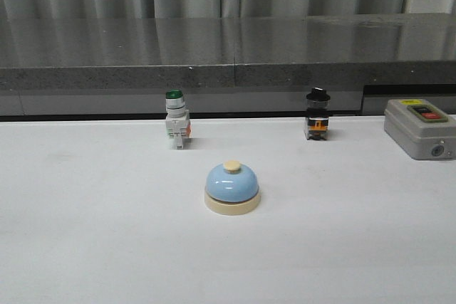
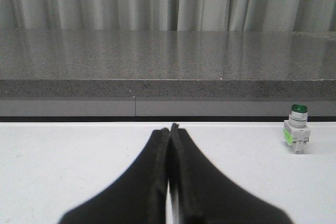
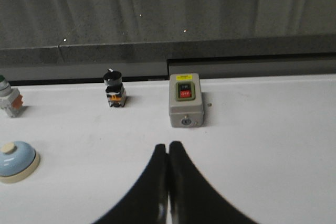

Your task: Place and press bell with both arms

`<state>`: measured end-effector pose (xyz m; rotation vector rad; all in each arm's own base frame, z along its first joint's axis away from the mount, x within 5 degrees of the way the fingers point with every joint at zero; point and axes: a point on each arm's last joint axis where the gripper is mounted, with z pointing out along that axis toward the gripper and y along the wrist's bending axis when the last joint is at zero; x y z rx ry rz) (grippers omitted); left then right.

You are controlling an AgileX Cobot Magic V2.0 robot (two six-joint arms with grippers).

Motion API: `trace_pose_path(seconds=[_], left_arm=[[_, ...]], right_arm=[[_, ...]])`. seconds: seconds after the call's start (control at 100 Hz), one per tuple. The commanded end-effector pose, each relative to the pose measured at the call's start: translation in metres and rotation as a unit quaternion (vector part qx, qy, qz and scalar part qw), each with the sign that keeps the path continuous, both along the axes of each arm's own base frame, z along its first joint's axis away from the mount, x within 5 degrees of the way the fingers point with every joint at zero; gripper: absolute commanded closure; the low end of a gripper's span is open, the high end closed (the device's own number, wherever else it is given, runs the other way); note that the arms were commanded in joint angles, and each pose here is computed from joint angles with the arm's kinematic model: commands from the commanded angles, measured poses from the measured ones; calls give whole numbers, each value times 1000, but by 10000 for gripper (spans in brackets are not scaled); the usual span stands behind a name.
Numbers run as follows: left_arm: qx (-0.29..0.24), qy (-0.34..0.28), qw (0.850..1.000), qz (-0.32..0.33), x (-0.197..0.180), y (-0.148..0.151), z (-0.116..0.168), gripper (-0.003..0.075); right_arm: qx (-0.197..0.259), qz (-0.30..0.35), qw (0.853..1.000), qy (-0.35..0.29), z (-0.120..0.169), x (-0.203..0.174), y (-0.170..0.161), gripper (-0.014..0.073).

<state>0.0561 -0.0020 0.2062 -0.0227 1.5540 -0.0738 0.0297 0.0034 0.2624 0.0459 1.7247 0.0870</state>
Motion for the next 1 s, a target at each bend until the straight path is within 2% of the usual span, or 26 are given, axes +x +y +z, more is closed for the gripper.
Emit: trace_pose_path(seconds=[0.0, 0.18, 0.31, 0.45, 0.99], left_arm=[[-6, -35, 999, 3, -1, 1, -5, 741], [-6, -35, 999, 3, -1, 1, -5, 741], [-6, -35, 999, 3, -1, 1, -5, 741], [-6, -35, 999, 3, -1, 1, -5, 741], [-6, -35, 999, 3, -1, 1, -5, 741]], right_arm=[[-6, -10, 996, -90, 16, -2, -2, 665], [-6, -14, 995, -99, -5, 10, -2, 665], [-8, -20, 991, -132, -24, 18, -4, 665], [-50, -22, 987, -153, -48, 24, -4, 665], [-53, -21, 987, -148, -48, 24, -4, 665]])
